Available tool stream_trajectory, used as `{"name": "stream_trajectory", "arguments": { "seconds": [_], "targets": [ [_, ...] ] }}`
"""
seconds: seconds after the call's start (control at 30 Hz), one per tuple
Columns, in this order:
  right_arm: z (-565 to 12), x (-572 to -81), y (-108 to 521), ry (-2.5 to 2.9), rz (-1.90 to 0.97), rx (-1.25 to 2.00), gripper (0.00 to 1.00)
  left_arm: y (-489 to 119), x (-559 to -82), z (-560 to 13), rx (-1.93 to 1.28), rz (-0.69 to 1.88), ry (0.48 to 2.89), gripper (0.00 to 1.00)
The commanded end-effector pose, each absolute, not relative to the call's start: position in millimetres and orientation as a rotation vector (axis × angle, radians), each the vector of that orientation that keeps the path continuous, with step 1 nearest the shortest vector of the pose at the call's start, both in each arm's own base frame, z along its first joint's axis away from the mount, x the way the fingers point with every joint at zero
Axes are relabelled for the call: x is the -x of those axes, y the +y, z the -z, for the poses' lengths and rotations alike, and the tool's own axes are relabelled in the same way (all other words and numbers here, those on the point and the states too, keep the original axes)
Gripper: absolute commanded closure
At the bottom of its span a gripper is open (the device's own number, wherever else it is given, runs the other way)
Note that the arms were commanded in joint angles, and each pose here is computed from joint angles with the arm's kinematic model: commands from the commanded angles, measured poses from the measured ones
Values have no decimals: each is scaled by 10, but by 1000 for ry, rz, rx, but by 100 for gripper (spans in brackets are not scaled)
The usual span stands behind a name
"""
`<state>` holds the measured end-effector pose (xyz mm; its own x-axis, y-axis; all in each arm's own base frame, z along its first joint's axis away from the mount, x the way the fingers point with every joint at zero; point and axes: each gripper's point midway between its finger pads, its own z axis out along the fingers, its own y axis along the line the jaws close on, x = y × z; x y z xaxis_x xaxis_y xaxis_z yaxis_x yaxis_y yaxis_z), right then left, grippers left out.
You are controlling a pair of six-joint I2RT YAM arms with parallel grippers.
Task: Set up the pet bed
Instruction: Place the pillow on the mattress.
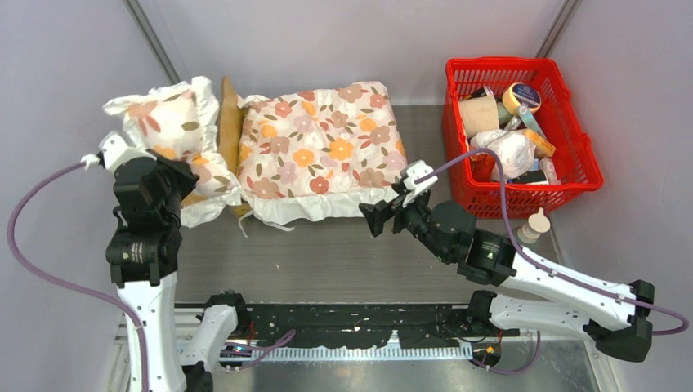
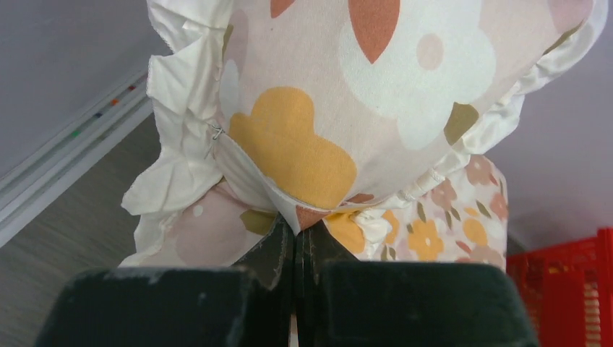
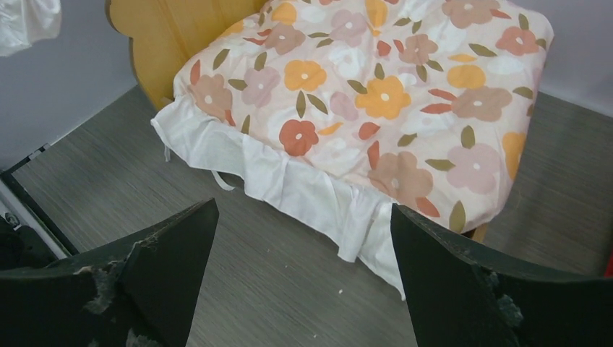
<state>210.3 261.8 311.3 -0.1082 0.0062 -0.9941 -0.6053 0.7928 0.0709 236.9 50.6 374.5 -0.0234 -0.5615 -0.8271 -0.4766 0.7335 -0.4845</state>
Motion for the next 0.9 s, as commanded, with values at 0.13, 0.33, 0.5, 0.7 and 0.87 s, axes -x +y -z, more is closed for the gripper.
{"name": "stream_trajectory", "arguments": {
  "seconds": [0.13,0.33,0.5,0.7,0.87],
  "targets": [
    [-3032,-1945,1985,1706,-534,288,4,-443,-2671,-4303,205,209,1846,100],
    [-2984,-1831,1865,1707,-572,296,5,-577,-3314,-3945,155,69,2016,100],
    [-2992,-1816,1831,1717,-567,294,5,-720,-3899,-3846,328,144,1916,100],
    [-3035,-1856,1828,1723,-524,308,5,-822,-4364,-3721,550,207,1878,100],
    [-3050,-1886,1893,1733,-507,331,5,-719,-4549,-3362,609,76,1940,100]
  ]
}}
